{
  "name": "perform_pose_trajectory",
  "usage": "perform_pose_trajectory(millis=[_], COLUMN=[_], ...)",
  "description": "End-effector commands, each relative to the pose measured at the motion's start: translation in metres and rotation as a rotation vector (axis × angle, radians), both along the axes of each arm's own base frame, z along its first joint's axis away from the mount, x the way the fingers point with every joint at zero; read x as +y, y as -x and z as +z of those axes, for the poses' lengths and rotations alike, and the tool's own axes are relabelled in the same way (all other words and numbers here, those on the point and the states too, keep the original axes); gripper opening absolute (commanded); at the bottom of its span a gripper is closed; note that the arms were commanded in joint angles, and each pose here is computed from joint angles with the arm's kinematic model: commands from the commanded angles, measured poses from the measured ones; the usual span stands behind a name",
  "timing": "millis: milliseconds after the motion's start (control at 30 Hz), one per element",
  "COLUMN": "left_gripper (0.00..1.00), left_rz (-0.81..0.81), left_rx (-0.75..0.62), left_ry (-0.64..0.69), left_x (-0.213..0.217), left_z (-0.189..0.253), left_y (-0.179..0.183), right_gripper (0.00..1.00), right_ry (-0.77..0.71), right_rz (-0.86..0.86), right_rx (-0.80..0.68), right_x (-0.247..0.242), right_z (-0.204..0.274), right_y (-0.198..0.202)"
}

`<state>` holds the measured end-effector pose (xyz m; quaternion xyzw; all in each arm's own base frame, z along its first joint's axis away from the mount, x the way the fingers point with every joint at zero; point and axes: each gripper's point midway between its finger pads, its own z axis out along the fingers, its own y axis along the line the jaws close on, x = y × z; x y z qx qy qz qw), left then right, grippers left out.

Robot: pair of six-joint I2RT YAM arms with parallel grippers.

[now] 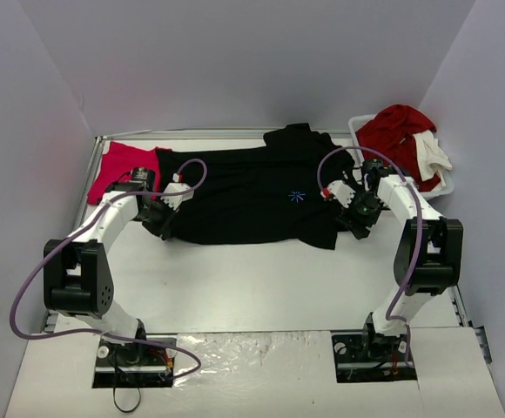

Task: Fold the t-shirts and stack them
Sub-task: Grap the side of the flattened tshirt closest away from the robot with both arms

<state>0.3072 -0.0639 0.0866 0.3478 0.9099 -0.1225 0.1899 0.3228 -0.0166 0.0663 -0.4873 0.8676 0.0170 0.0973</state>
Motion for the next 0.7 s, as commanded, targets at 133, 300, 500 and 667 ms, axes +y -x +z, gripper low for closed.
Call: perform_pose_trajectory(millis=[133, 300, 500, 667], left_gripper=[0.02, 0.02, 0.02, 0.02], left_rz=[-0.003, 0.008, 0.016, 0.016], left_rx=[-0.017, -0.009, -0.002, 0.011], left_ry=[0.004, -0.004, -0.003, -0.005], left_x=[0.002, 0.006, 0.009, 0.009], left_z=[0.008, 0.005, 0.002, -0.001], left_y=[-0.001, 0.0, 0.001, 0.001], right_gripper=[0.62, 0.61, 0.6, 0.59], right_ry=[-0.028, -0.055, -0.098, -0.113], right_rz=[0.158, 0.152, 0.145, 0.164], right_rx=[-0.126, -0.096, -0.08, -0.064], right_x=[0.005, 0.01, 0.021, 0.037], right_z=[0.015, -0.001, -0.015, -0.023], right_y=[-0.021, -0.037, -0.052, -0.064])
